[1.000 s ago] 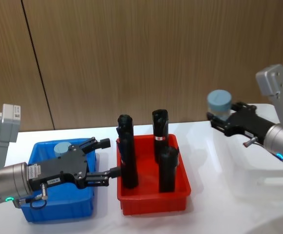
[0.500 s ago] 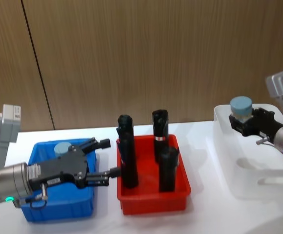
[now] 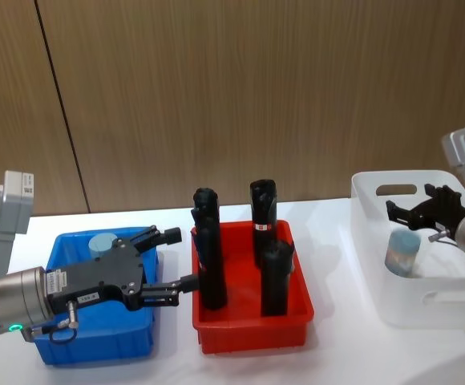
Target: Pick the cotton swabs from the blue box and place them into the white box.
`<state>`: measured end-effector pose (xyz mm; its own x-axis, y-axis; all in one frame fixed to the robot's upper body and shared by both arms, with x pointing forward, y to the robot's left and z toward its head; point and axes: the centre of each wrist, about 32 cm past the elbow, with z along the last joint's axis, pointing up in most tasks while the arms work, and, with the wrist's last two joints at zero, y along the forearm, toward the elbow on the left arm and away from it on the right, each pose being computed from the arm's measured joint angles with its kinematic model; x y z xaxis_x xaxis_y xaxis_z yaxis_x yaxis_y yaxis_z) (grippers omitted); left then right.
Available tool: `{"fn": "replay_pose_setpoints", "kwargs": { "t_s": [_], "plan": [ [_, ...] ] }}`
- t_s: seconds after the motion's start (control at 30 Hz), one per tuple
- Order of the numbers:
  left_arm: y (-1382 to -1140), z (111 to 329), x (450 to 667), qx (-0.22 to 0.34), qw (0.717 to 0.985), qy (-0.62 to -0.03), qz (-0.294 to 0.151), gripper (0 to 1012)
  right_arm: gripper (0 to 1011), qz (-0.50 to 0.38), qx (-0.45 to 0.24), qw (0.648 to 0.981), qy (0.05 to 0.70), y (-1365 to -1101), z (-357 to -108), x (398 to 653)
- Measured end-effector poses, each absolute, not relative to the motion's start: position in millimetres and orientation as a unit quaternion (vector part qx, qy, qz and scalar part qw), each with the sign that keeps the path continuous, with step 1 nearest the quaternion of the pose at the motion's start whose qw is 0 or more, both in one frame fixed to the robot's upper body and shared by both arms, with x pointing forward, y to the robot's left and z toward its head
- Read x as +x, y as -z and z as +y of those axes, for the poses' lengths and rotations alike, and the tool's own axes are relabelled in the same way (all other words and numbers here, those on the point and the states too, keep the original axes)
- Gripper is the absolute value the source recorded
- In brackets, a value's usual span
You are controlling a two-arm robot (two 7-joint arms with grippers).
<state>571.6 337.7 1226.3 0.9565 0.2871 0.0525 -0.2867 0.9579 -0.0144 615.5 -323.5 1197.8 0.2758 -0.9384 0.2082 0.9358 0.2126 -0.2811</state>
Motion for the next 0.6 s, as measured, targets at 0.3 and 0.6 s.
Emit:
{"fn": "replay_pose_setpoints", "kwargs": {
  "t_s": [0.3, 0.6],
  "plan": [
    [-1226.3, 337.7, 571.6, -0.003, 0.989, -0.145, -0.027, 1004, 1002, 0.007, -0.179, 0.776, 0.605, -1194.7, -325.2, 618.5],
    [-1226.2, 337.5, 571.5, -0.003, 0.989, -0.146, -0.027, 1004, 1002, 0.006, -0.179, 0.775, 0.606, -1194.0, -325.3, 619.0]
  ]
}}
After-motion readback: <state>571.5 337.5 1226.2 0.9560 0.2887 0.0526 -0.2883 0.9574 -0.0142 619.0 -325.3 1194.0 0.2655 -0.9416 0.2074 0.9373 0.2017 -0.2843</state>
